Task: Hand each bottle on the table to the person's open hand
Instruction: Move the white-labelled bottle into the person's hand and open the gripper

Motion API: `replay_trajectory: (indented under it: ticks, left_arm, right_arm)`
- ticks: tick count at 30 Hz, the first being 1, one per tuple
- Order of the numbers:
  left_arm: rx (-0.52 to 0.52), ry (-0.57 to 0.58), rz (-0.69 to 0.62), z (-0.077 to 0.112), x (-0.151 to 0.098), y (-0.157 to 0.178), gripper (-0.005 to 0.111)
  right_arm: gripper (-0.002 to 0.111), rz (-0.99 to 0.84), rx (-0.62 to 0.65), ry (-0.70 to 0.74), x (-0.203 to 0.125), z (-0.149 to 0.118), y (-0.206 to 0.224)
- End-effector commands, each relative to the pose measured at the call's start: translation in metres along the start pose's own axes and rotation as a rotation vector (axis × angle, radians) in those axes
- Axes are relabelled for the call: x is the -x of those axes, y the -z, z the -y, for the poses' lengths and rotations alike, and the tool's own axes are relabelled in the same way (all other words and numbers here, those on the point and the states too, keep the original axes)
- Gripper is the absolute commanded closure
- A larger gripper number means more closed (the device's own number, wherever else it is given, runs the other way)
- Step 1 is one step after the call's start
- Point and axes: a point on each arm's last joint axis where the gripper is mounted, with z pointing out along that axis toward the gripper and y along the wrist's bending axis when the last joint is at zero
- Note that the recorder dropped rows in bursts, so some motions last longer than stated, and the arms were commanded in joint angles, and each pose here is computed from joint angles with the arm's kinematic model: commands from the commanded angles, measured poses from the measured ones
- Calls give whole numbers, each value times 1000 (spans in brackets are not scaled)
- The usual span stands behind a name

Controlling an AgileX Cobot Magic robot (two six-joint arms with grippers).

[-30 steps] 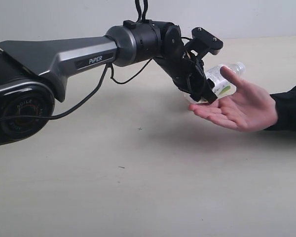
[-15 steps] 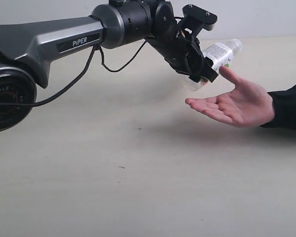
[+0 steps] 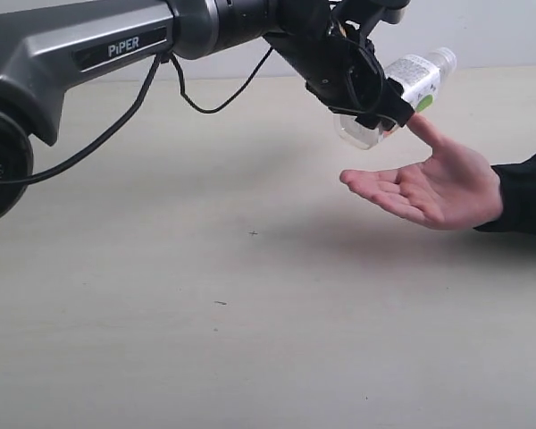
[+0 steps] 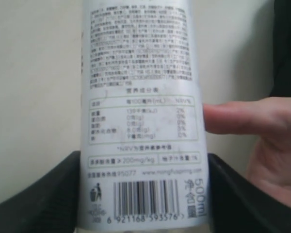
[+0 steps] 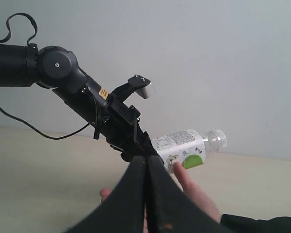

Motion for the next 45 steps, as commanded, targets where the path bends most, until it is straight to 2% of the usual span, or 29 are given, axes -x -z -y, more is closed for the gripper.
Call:
replay_trajectory:
  ticks: [1, 7, 16, 20, 27, 37, 41, 45]
  left_arm:
    - [-23, 9, 6, 9, 9, 17, 107]
    - [-8, 29, 43, 11, 9, 32, 107]
    - [11, 108, 120, 14, -5, 47, 107]
    - [9, 133, 146, 21, -12, 54, 107]
    - [-13, 231, 208, 48, -17, 66, 107]
    - [-67, 416, 252, 108, -14, 80, 107]
    - [22, 448, 183, 115, -21, 80, 107]
    - [251, 475, 86, 120, -37, 82, 107]
  right_arm:
    - [108, 5, 2, 0, -1, 0, 0]
    - [108, 5, 2, 0, -1, 0, 0]
    - [108, 5, 2, 0, -1, 0, 0]
    - [108, 5, 2, 0, -1, 0, 0]
    - [108, 5, 2, 0, -1, 0, 0]
    - [108, 5, 2, 0, -1, 0, 0]
    - [108, 5, 2, 0, -1, 0, 0]
    - [108, 5, 2, 0, -1, 0, 0]
